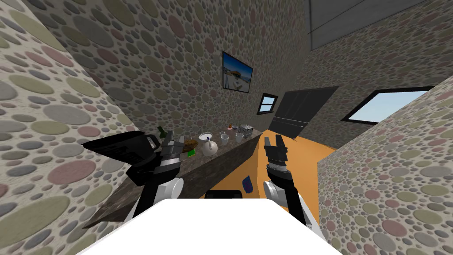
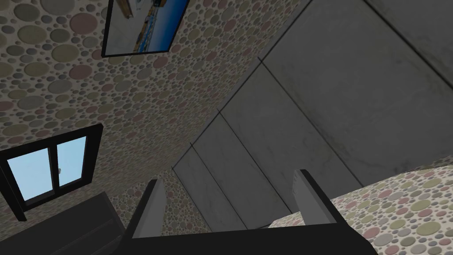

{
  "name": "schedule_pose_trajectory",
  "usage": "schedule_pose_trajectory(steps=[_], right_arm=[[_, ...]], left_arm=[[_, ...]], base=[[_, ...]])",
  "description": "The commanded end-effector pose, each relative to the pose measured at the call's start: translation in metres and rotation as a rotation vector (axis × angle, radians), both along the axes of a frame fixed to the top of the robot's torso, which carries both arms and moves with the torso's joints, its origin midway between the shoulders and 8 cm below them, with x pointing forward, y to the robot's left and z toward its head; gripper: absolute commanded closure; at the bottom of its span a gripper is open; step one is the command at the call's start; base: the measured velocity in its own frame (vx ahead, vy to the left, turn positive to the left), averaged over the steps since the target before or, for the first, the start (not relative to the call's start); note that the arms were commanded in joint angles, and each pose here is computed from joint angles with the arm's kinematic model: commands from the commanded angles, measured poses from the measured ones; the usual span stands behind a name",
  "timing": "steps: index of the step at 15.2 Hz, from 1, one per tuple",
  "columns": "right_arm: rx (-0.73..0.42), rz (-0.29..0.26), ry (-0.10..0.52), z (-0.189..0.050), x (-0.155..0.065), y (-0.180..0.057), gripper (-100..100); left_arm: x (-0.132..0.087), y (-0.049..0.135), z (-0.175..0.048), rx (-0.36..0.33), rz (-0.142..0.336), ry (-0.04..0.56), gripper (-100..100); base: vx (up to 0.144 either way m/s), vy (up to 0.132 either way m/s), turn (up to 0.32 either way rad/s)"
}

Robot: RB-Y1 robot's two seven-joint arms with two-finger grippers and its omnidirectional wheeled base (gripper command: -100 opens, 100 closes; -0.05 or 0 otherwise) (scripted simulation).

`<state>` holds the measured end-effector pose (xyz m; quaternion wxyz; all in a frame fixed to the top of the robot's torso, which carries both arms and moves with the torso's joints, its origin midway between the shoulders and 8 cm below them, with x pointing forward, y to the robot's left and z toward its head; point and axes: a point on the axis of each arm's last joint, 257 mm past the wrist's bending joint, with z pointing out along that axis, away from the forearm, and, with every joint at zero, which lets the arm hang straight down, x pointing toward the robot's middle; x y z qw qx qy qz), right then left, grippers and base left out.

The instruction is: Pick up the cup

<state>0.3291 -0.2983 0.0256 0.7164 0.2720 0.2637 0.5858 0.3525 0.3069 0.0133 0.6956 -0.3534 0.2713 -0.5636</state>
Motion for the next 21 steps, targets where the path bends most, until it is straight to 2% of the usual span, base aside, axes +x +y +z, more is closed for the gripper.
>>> schedule_pose_trajectory(steps=[1,6,8,11,16,18,21], right_arm=[[0.0,0.0,0.0,0.0,0.0,0.0,0],[0.0,0.0,0.0,0.0,0.0,0.0,0],[0.0,0.0,0.0,0.0,0.0,0.0,0],[0.0,0.0,0.0,0.0,0.0,0.0,0],[0.0,0.0,0.0,0.0,0.0,0.0,0],[0.0,0.0,0.0,0.0,0.0,0.0,0],[0.0,0.0,0.0,0.0,0.0,0.0,0]], left_arm=[[0.004,-0.003,-0.001,0.028,-0.028,0.018,-100],[0.011,-0.005,-0.005,0.054,-0.07,0.053,-100],[0.02,-0.004,-0.011,0.052,-0.11,0.095,-100],[0.027,-0.003,-0.015,0.056,-0.134,0.131,-100],[0.043,0.004,-0.025,0.021,-0.195,0.211,-100],[0.046,0.005,-0.03,0.018,-0.193,0.233,-100],[0.056,0.012,-0.035,-0.022,-0.23,0.285,-100]], base=[[0.005,-0.013,-0.029],[0.008,-0.027,-0.033],[0.008,-0.05,-0.07],[0.018,-0.064,-0.056],[0.023,-0.064,-0.075],[0.017,-0.054,-0.048],[0.023,-0.055,-0.08]])
